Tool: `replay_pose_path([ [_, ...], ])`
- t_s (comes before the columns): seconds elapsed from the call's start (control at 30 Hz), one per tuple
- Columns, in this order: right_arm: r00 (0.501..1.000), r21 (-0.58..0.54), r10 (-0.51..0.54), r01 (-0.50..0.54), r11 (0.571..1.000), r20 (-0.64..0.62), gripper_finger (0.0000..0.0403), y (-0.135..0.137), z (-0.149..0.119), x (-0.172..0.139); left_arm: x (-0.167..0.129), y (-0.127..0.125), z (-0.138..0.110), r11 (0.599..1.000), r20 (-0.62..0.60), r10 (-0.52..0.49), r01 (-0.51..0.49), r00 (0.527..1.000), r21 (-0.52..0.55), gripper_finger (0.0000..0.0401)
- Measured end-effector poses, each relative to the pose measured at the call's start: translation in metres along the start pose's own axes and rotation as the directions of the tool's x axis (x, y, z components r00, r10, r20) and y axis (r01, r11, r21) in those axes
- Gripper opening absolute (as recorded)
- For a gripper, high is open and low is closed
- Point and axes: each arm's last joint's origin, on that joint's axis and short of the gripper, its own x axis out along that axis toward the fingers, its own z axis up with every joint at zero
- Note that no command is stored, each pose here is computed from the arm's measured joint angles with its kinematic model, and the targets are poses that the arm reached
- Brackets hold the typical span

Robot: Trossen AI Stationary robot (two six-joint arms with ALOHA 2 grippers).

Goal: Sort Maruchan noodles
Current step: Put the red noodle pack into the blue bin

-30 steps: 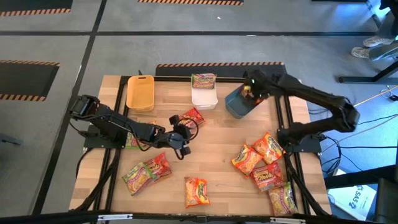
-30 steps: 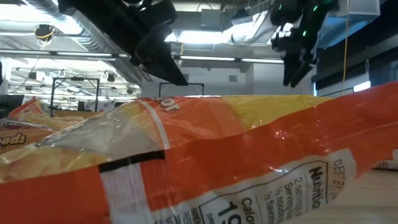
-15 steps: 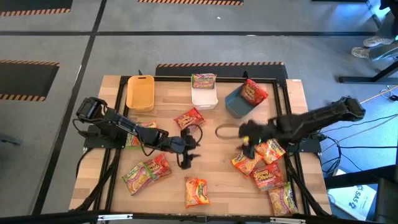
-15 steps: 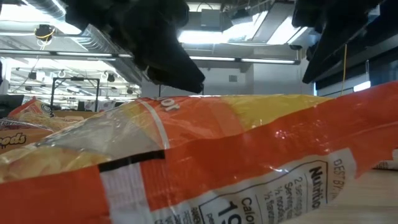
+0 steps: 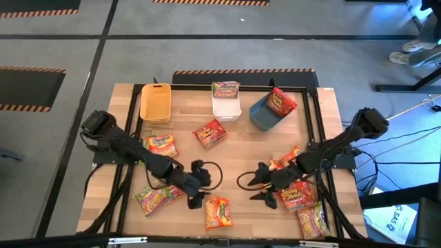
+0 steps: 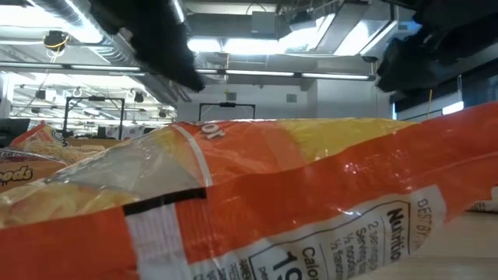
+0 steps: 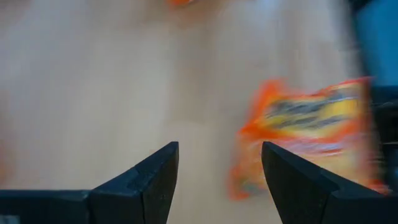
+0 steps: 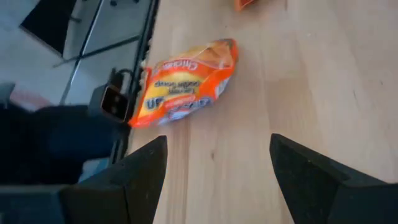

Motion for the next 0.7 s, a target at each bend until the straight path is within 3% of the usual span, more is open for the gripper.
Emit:
replay_pose_path([
  [0.1, 0.999, 0.009, -0.036, 0.036, 0.999, 0.009, 0.0264, -0.002, -0.002, 0.004, -0.005, 0.012, -0.003, 0.965, -0.032, 0.238, -0.241, 0.971, -0.107, 0.0223],
  [0.2, 0.994, 0.004, -0.104, 0.104, 0.995, 0.012, 0.0264, -0.006, -0.004, 0.005, -0.002, 0.033, 0.001, 0.867, 0.015, 0.421, -0.398, 0.907, -0.301, 0.0223],
  [0.3, 0.983, -0.005, -0.178, 0.179, 0.984, 0.034, 0.0264, -0.009, -0.005, 0.004, 0.013, 0.063, 0.006, 0.785, -0.001, 0.479, -0.429, 0.878, -0.446, 0.0223],
  [0.53, 0.942, -0.053, -0.334, 0.335, 0.941, 0.018, 0.0264, -0.021, -0.009, 0.002, 0.026, 0.142, 0.019, 0.628, -0.061, 0.600, -0.517, 0.798, -0.581, 0.0223],
  [0.6, 0.931, -0.056, -0.364, 0.363, 0.930, 0.006, 0.0264, -0.026, -0.009, 0.002, 0.027, 0.159, 0.025, 0.611, -0.050, 0.611, -0.511, 0.790, -0.604, 0.0223],
  [0.7, 0.913, -0.069, -0.409, 0.408, 0.910, 0.002, 0.0264, -0.034, -0.006, 0.001, 0.038, 0.179, 0.024, 0.635, -0.045, 0.577, -0.482, 0.816, -0.603, 0.0223],
])
